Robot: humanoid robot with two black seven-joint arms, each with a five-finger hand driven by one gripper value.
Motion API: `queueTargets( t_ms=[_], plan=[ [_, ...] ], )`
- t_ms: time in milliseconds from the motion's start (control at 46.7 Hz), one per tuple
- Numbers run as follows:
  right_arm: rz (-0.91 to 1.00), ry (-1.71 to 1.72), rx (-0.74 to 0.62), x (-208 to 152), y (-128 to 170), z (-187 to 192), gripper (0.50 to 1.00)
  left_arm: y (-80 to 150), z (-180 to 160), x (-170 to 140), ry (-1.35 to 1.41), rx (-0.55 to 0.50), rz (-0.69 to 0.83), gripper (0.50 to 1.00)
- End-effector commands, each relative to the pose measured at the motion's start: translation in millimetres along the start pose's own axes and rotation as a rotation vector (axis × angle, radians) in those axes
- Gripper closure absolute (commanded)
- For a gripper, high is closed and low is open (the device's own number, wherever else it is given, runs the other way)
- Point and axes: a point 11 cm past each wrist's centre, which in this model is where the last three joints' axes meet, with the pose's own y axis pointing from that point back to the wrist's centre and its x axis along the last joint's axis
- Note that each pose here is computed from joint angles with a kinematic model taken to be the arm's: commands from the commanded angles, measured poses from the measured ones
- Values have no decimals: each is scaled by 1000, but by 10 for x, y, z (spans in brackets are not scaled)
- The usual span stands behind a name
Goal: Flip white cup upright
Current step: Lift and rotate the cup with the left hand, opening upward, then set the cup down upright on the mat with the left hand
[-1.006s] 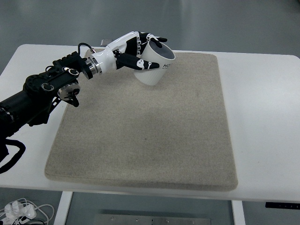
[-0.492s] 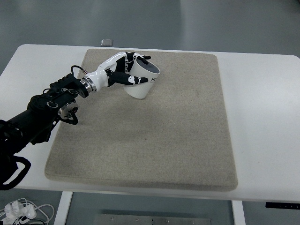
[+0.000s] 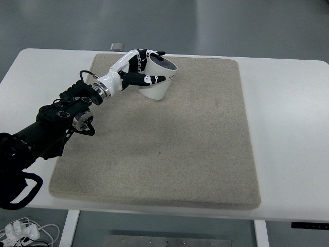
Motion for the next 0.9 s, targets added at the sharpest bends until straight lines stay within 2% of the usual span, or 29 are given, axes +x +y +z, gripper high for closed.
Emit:
queueTargets(
  t_ms=[0, 385, 621, 685, 770, 792, 813, 835, 877],
  plan=[
    [-1, 0, 0, -3, 0, 0, 548, -8, -47, -65, -6, 7, 3, 975],
    [1, 0, 0, 3, 0, 0, 548, -19, -110, -174, -125, 13, 54, 977],
    [1, 0, 0, 3, 0, 0, 548, -3, -147, -263, -158, 10, 61, 945],
    [1, 0, 0, 2, 0, 0, 548, 0, -152, -263, -157, 10, 62, 905],
    [-1, 0, 0, -3, 0, 0, 548, -2, -142, -252, -151, 7, 68, 802],
    [1, 0, 0, 2, 0, 0, 548, 5, -149, -245, -151, 8, 69, 744],
    [1, 0, 0, 3, 0, 0, 548, 5, -147, -244, -150, 8, 70, 648],
    [-1, 0, 0, -3, 0, 0, 548, 1, -145, -248, -147, 7, 71, 590],
    [1, 0, 0, 2, 0, 0, 548, 8, -152, -243, -147, 8, 71, 579]
  ],
)
